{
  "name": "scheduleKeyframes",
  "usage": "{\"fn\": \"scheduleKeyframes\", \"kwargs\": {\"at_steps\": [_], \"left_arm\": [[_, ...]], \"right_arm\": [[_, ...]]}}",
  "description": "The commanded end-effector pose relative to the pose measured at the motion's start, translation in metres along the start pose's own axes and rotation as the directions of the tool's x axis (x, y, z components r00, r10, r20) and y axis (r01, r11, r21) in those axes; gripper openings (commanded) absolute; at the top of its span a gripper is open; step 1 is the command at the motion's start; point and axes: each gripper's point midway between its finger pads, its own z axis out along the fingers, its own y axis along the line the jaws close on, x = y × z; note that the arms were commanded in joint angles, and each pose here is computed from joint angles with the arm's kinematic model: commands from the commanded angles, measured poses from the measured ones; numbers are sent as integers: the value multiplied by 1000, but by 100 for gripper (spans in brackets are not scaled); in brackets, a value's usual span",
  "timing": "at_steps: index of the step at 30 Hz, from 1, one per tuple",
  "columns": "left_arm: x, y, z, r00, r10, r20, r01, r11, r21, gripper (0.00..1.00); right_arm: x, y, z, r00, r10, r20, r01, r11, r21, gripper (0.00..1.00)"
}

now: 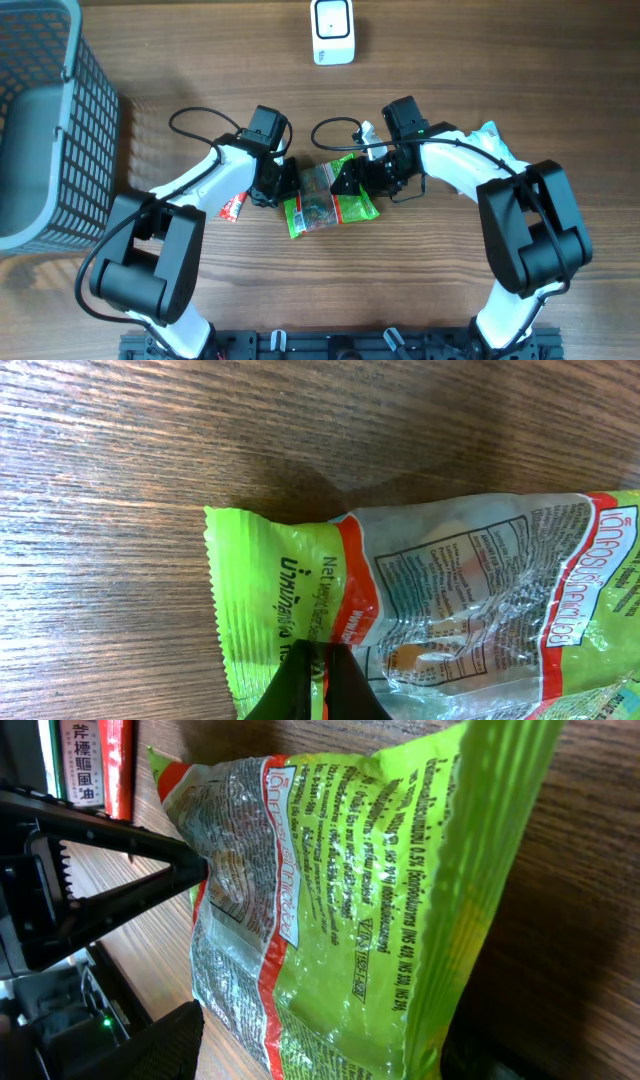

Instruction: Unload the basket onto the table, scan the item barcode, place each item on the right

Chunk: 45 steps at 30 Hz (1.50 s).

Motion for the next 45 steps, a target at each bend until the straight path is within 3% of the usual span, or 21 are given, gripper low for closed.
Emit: {"fn": "scheduleKeyframes", "kwargs": {"at_steps": [1, 3, 7, 12, 17, 21, 24, 25, 31, 33, 34, 40, 45], "left_arm": [[10, 22, 23, 999, -14, -49, 10, 997, -82, 4], [10, 22, 23, 999, -14, -48, 10, 997, -81, 4], [9, 21, 23, 999, -13, -47, 9, 997, -80, 4], [9, 21, 23, 999, -13, -47, 9, 997, -80, 4], [9, 21, 23, 999, -13, -47, 9, 997, -80, 4], [9, 21, 23, 999, -13, -47, 9, 997, -79, 4], [9, 21, 22, 999, -13, -46, 9, 997, -78, 4], [9, 21, 21, 999, -12, -44, 9, 997, -77, 4], [-23, -5, -40, 992, 4, 130, -8, 999, 31, 4], [-29, -16, -71, 978, 12, 210, -29, 996, 79, 4], [-29, -19, -83, 972, 15, 235, -37, 995, 93, 4], [-12, -14, -140, 951, -5, 309, -36, 991, 129, 6], [-15, 13, -163, 937, -66, 344, 24, 992, 124, 7]], "right_arm": [[13, -2, 10, 999, 26, -38, -25, 999, 33, 70], [16, 3, 14, 999, 13, -51, -11, 999, 32, 69], [22, 21, 29, 997, 40, -65, -38, 999, 19, 56], [22, 45, 46, 999, 40, -27, -43, 987, -157, 52], [23, 43, 49, 999, 53, -12, -54, 984, -168, 50], [23, 43, 49, 999, 50, -10, -51, 984, -170, 37], [22, 43, 48, 999, 39, -6, -40, 985, -168, 13], [22, 43, 48, 1000, 15, 1, -14, 986, -169, 9], [21, 40, 49, 1000, 5, 9, -4, 988, -153, 16], [20, 40, 49, 1000, 2, 10, 0, 988, -154, 4], [20, 40, 49, 1000, -2, 11, 4, 988, -154, 4], [4, 55, 40, 972, -214, 92, 227, 961, -160, 4], [-13, 97, -1, 876, -423, 230, 459, 878, -134, 4]]}}
